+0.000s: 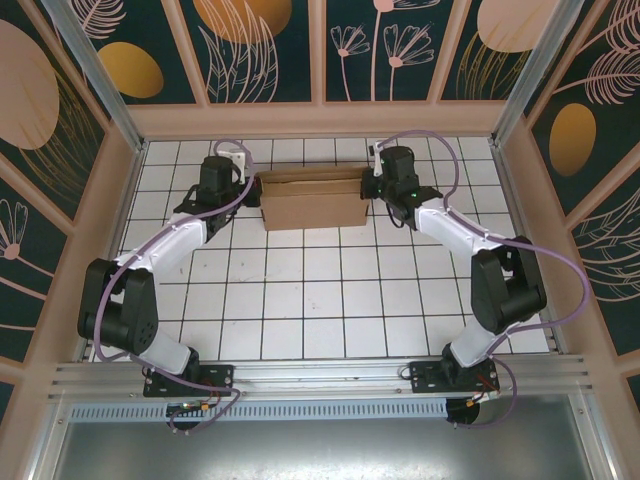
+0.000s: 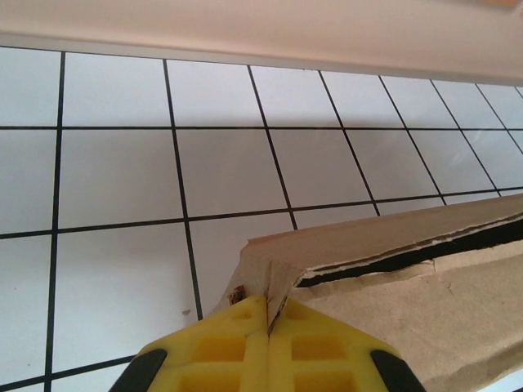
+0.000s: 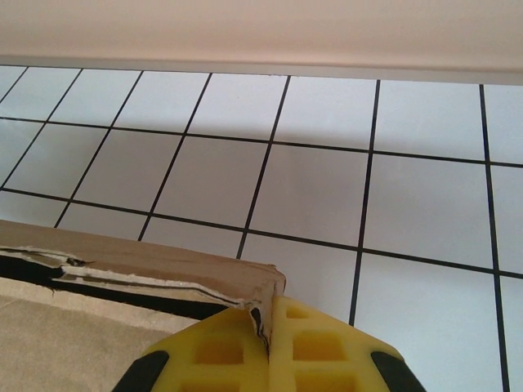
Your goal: Fold the paper box
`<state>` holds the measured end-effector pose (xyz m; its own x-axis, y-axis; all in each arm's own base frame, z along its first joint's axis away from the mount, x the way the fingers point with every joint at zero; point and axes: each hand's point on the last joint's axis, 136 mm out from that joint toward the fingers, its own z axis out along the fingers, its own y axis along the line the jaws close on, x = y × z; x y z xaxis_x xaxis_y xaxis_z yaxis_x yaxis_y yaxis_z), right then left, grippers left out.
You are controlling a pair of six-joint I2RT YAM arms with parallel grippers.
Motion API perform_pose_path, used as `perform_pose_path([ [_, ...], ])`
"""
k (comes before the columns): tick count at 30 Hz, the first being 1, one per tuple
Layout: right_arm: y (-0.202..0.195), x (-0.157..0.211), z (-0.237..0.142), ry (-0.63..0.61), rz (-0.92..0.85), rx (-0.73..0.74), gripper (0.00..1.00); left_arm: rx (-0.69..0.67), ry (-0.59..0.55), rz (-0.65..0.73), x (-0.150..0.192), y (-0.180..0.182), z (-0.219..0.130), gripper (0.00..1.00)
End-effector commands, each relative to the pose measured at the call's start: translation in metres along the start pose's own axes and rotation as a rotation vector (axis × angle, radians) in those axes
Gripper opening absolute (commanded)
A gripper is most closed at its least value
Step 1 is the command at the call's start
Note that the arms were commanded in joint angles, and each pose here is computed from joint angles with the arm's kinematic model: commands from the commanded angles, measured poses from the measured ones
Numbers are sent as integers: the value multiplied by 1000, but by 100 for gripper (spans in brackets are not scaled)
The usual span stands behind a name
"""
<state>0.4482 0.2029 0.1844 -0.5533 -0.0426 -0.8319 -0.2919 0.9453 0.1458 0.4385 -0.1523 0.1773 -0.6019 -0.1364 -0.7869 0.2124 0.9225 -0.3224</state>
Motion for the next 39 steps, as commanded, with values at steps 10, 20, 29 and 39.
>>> perform_pose_path([
  [10,3,81,4,105,64,18,0,-83,242,-164,100,31,9,0],
  [20,17,97,0,27,88,-19,6,-104,261,-119,103,35,7,0],
  [29,26,43,-24,-77,58,-63,46,-113,251,-2,99,34,4,0],
  [39,28,15,-58,-142,105,-190,72,-118,244,74,95,30,4,0],
])
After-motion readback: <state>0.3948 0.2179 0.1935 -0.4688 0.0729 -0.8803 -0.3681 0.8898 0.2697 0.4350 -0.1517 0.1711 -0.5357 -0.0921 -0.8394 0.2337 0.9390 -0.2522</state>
